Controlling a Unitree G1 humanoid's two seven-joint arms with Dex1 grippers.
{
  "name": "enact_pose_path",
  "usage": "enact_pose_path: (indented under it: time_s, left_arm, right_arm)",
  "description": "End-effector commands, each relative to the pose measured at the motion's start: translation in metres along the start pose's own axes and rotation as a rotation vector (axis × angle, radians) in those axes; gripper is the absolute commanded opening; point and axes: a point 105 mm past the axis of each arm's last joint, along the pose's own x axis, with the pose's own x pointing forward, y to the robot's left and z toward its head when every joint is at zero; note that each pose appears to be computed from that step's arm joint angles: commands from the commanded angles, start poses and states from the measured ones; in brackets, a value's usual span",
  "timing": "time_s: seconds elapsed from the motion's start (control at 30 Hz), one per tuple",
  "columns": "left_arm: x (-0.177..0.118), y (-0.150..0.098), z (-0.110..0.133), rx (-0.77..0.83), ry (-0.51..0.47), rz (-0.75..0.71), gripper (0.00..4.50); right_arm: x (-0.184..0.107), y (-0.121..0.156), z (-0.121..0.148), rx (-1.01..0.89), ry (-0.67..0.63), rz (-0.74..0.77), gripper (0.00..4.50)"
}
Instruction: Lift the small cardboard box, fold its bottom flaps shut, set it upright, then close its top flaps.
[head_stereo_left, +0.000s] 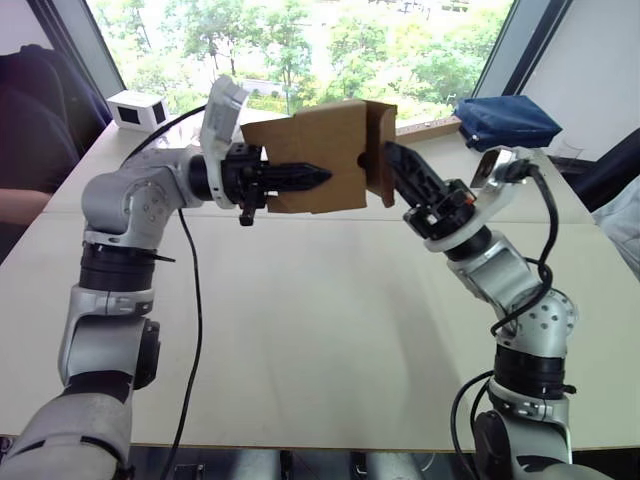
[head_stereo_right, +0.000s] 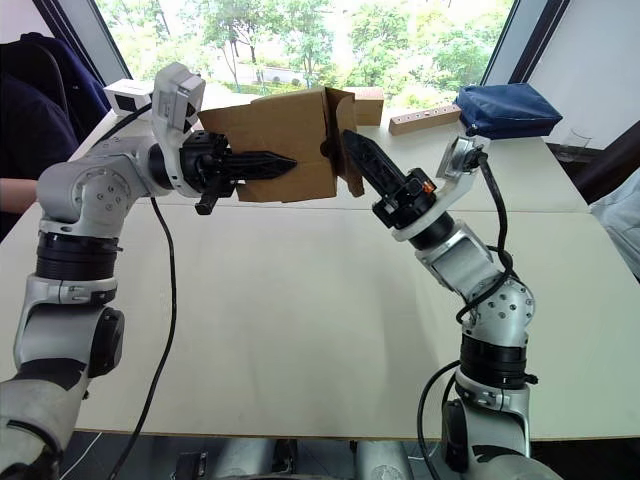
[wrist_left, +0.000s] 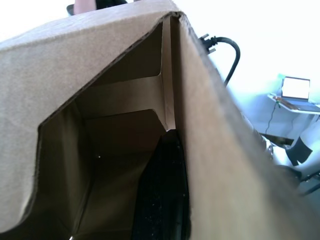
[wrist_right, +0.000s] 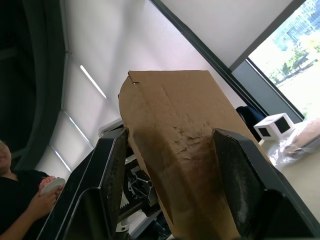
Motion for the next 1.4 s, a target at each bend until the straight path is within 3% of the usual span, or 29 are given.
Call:
enact_pose_path:
  time_s: [0.03, 0.53, 0.83, 1.4]
  left_arm:
    - [0.001, -0.008, 0.015, 0.067, -0.027, -0.016, 0.00]
    - [0.002, -0.009, 0.012, 0.059, -0.046, -0.006, 0.00]
    - [0.006, -0.005, 0.016, 0.042, -0.087, 0.001, 0.00]
    - [0.009, -0.007, 0.001, 0.045, -0.013, -0.014, 0.00]
  right_arm:
    - [0.011, 0.015, 0.003, -0.001, -0.029, 0.052, 2.79]
    - [0.022, 0.009, 0.006, 0.019, -0.140, -0.017, 2.79]
    - [0.031, 0.013, -0.013, 0.004, -0.126, -0.014, 2.79]
    - [0.024, 0.025, -0.041, -0.069, 0.042, 0.053, 2.79]
